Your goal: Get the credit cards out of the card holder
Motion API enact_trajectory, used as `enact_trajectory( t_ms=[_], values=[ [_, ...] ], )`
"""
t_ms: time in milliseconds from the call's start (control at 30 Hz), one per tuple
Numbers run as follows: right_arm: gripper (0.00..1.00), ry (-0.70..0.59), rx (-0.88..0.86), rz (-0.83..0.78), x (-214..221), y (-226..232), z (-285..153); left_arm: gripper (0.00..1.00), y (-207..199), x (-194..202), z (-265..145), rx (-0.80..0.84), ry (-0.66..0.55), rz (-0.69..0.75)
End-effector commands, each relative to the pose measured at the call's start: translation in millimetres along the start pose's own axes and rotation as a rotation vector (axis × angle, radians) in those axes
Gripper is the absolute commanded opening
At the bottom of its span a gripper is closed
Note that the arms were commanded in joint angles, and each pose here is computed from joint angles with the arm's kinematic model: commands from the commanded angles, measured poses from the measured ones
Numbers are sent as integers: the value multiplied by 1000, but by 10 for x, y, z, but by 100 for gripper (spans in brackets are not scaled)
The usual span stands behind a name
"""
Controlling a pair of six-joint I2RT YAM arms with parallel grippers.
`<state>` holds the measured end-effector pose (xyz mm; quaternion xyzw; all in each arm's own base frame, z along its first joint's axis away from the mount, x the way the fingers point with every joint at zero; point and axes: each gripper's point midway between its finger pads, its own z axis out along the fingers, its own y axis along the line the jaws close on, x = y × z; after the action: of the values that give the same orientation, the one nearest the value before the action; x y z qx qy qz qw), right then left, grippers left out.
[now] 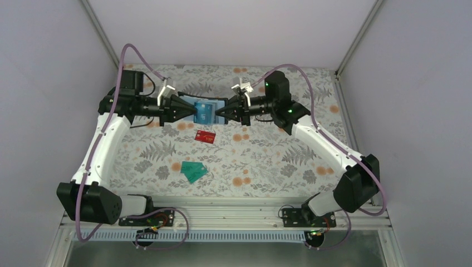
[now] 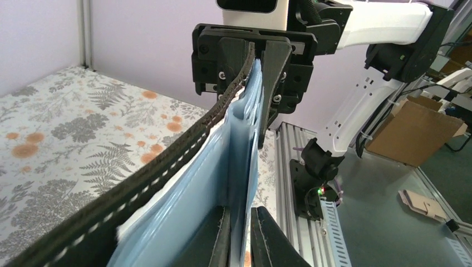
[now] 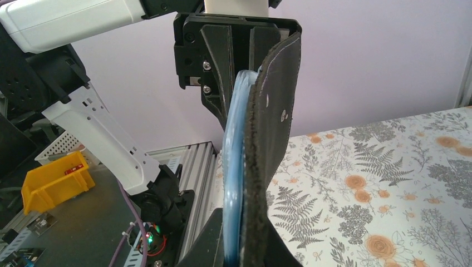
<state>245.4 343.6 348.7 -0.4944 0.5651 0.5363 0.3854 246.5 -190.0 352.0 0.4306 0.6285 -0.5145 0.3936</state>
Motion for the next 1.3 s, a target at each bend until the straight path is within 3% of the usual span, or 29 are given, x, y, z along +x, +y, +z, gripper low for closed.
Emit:
enact_trajectory(
  t_ms=[0,67,367,467,800,967,1067,1267],
  values=[
    [4,-15,-21,-39,-87,105,-78,12,-3,-34,-21,11,-20,25],
    [4,-16,-27,-41,-92,114,-81,3,1,-25,-18,15,-23,15],
    [4,-17,-35,-49,-91,146,-99,3,-21,-20,-17,28,-28,18],
    [4,-17,-65,-58,-91,196,-97,24,-8,0,-8,31,-27,12],
    [4,-13,-68,-73,-100,238,-120,19,-37,-5,57,67,-25,2],
    [4,-13,-66,-69,-94,212,-107,26,-26,13,97,63,-11,-1],
    [4,-10,-59,-69,-83,188,-102,37,-2,4,102,39,4,9],
    [4,-4,-52,-72,-81,176,-101,39,51,-96,21,-50,31,51]
  ],
)
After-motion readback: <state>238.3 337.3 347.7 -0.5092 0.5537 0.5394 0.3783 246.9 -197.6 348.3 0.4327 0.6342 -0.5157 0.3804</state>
